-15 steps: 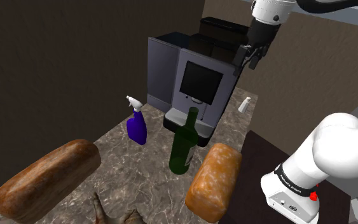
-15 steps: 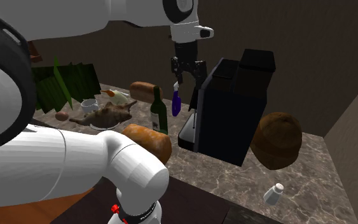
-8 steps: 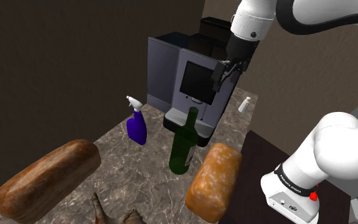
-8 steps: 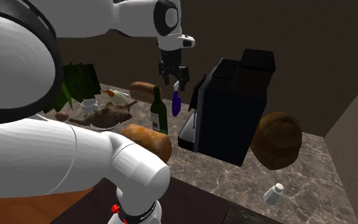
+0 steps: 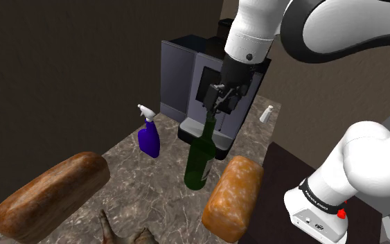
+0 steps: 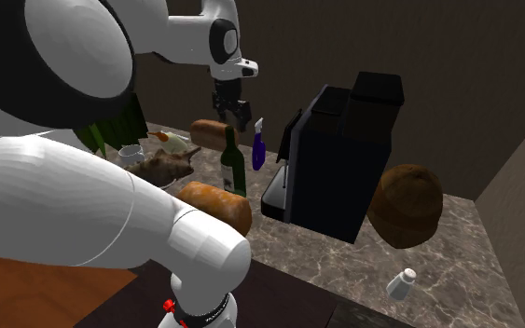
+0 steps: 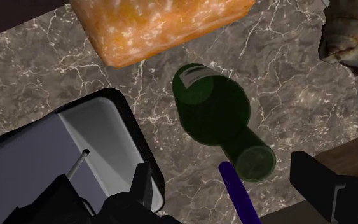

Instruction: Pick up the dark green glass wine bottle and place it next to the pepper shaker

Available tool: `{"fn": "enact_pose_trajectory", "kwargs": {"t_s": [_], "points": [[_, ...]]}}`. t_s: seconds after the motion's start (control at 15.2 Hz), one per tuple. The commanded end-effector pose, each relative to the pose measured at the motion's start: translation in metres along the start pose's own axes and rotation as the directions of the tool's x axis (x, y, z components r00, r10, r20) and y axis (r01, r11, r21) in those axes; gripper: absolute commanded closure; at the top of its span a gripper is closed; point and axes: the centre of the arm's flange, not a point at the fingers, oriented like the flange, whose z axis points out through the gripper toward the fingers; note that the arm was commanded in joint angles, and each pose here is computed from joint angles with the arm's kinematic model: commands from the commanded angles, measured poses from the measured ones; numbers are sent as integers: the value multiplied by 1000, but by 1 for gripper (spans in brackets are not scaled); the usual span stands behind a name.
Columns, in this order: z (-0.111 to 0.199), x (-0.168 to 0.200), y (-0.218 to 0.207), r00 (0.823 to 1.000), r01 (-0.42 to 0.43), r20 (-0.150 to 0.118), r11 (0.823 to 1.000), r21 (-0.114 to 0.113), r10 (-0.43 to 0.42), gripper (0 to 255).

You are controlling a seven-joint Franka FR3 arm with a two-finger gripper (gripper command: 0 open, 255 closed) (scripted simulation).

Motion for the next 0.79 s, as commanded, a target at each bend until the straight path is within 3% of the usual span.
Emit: {"fn": "enact_pose_trajectory", "kwargs": {"t_s": [0.0, 0.46, 0.73], "points": [[7, 3, -23, 1000, 4, -1, 1000, 18, -4, 0], [44, 3, -23, 1000, 4, -1, 1000, 18, -4, 0], [47, 3, -23, 1000, 4, -1, 1000, 18, -4, 0]]}}
